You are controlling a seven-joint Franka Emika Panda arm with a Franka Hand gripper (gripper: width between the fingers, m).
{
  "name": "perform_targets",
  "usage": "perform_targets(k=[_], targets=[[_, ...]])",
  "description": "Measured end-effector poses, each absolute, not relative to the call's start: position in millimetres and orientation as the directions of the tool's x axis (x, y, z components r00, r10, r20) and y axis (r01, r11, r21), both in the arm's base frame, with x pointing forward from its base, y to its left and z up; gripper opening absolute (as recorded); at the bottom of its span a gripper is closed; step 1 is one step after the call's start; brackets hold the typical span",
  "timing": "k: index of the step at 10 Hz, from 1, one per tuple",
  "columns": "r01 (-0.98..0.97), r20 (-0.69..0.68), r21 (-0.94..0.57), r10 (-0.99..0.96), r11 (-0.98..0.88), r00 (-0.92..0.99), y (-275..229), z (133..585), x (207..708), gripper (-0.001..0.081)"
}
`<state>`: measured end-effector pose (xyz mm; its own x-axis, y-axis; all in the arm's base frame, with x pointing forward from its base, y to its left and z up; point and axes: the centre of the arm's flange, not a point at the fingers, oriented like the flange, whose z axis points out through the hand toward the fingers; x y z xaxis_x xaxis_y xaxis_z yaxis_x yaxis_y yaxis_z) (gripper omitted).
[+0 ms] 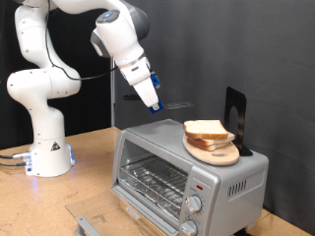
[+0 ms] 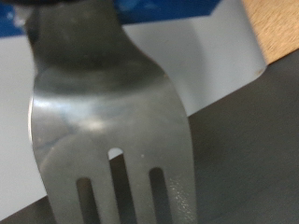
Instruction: Make a piece of toast with the oven
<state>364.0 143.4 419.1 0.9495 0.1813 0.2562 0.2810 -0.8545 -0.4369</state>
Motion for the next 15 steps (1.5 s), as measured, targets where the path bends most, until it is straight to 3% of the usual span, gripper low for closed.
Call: perform_targets(k=[3, 6, 15], targets=[[0.242, 0.412, -0.523, 0.005, -0.817, 0.911, 128, 435, 370, 0.0331], [0.174, 0.437, -0.579, -0.123, -0.797, 0.891, 86, 449, 359, 0.0331], [-0.086, 0.3, -0.55, -0.292, -0.831, 0.908, -49, 435, 338, 0.0331]])
